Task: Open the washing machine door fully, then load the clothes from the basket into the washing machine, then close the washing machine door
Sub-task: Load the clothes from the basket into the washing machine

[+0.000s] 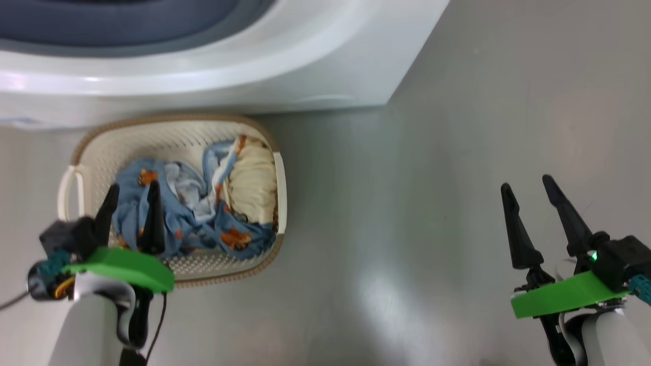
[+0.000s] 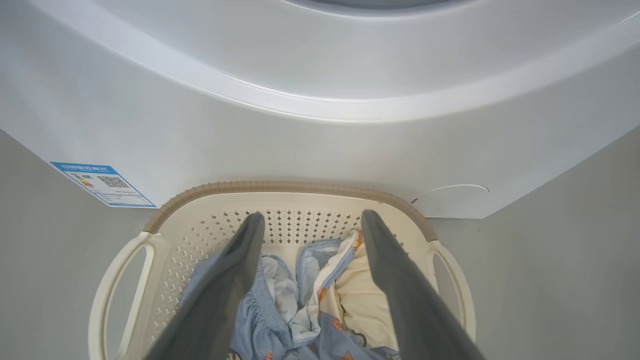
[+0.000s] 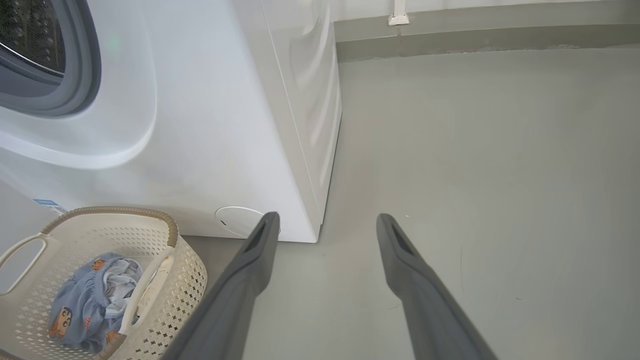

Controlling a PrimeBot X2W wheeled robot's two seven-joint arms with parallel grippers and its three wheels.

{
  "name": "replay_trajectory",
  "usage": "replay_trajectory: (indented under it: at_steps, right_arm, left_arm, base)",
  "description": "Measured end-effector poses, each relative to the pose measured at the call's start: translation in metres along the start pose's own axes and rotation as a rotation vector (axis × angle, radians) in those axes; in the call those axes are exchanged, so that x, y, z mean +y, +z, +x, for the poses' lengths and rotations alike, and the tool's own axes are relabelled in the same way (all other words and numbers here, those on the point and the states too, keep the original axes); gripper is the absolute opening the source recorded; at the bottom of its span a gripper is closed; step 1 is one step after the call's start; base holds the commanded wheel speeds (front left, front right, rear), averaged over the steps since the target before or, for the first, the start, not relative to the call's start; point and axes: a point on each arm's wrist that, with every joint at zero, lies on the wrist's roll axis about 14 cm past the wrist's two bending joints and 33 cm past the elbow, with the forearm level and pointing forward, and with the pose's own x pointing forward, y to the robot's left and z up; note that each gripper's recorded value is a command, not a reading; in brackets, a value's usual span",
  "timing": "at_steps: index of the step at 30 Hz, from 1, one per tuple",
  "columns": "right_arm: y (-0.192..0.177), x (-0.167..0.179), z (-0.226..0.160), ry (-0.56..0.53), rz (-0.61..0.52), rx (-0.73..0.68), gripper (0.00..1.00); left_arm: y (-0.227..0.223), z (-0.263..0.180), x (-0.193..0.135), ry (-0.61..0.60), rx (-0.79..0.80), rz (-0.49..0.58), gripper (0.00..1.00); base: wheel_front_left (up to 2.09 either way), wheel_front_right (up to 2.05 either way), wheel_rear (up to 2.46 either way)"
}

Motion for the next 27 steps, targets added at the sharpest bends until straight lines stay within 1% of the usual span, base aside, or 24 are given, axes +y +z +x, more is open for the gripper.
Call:
replay_trajectory:
  at_steps: [10,18,23,27]
  right_arm:
    - [-0.04,-0.009,0.012,-0.015,-0.002,0.083,1.0]
    - [-0.058,-0.017,0.018,-0.032,-0.005,0.111,1.0]
    - [-0.069,-0.02,0.02,-0.037,-0.006,0.132,1.0]
    - [-0.08,-0.021,0.021,-0.04,-0.002,0.153,1.0]
  left_arm:
    - [-0.054,0.039,-0.012,-0.057,0.162,-0.029,1.0]
    - [-0.095,0.047,0.019,0.017,0.292,-0.017,1.0]
    - [-0.103,0.057,0.021,0.021,0.314,-0.01,1.0]
    - [-0.109,0.066,0.016,-0.002,0.329,0.006,1.0]
  base:
    - [0.0,0.0,0.0]
    - [0.0,0.0,0.0]
    - [0.0,0.0,0.0]
    - [0.0,0.0,0.0]
